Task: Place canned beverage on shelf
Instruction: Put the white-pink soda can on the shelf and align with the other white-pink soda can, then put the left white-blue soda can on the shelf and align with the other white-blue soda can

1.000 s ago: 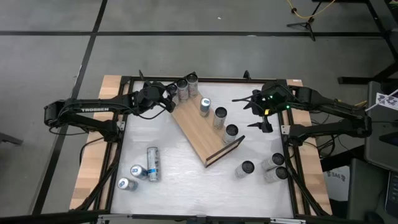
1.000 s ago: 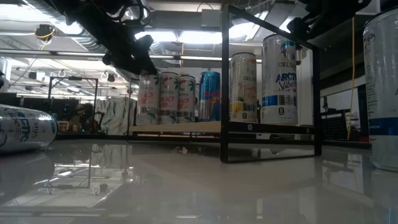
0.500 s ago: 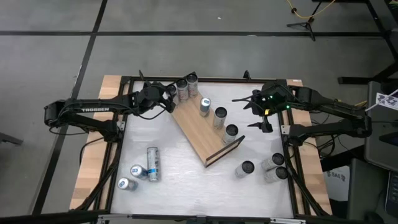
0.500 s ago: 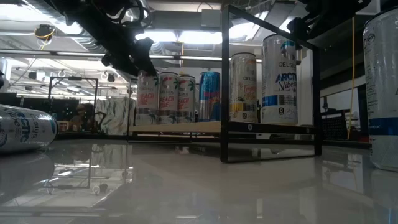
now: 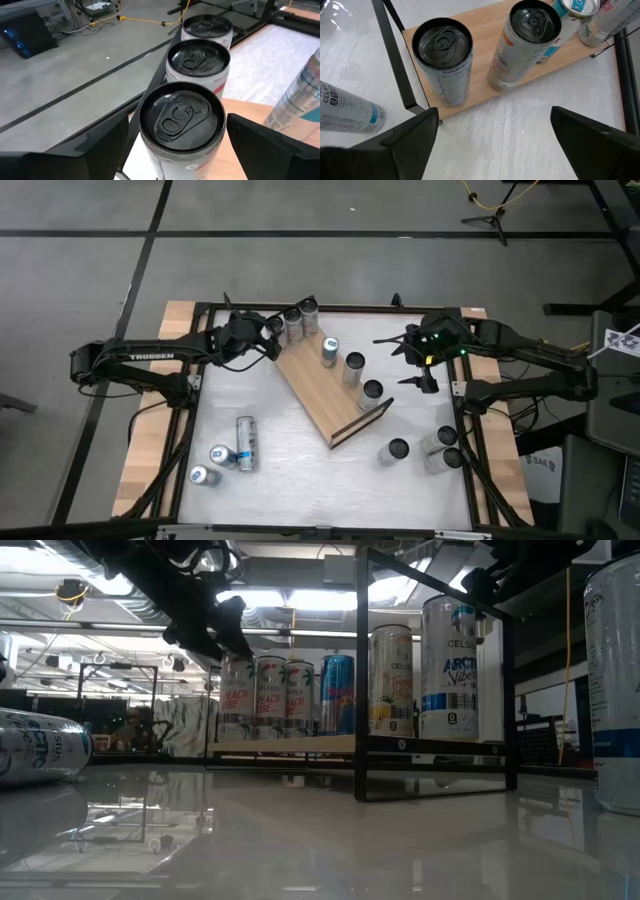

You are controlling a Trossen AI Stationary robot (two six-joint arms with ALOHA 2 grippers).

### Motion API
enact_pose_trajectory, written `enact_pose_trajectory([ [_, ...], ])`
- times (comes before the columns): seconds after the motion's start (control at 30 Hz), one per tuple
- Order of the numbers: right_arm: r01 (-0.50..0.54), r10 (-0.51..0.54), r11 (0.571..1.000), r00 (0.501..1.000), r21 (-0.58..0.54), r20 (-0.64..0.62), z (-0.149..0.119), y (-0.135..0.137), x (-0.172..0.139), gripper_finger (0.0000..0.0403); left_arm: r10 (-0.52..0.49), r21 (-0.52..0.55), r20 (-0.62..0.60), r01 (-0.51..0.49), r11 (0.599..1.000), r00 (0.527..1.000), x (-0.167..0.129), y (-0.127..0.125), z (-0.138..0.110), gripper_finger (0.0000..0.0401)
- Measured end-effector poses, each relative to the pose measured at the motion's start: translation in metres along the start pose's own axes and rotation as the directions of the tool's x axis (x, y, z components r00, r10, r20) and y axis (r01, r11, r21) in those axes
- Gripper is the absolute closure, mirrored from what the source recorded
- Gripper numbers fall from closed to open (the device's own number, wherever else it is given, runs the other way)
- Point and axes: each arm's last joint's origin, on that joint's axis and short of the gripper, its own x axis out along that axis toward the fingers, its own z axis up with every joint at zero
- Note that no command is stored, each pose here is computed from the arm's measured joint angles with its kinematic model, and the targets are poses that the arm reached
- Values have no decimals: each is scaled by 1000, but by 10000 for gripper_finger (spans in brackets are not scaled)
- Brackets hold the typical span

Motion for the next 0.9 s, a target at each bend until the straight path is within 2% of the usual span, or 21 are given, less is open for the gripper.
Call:
enact_pose_trajectory([
  [0.27, 0, 0, 1000, 1000, 0, 0, 0, 0, 0, 24, -21, -46, 69, 24, 999, 997, -17, 9, 10, 71],
  [0.47, 0, 0, 1000, 1000, 0, 0, 0, 0, 0, 24, -150, -71, 106, 158, 985, 983, -32, 13, 17, 74],
  [0.63, 0, 0, 1000, 1000, 0, 0, 0, 0, 0, 24, -336, -75, 121, 346, 935, 934, -44, 13, 21, 75],
  [0.9, 0, 0, 1000, 1000, 0, 0, 0, 0, 0, 24, -471, -239, 142, 491, 838, 871, -60, 8, 22, 76],
])
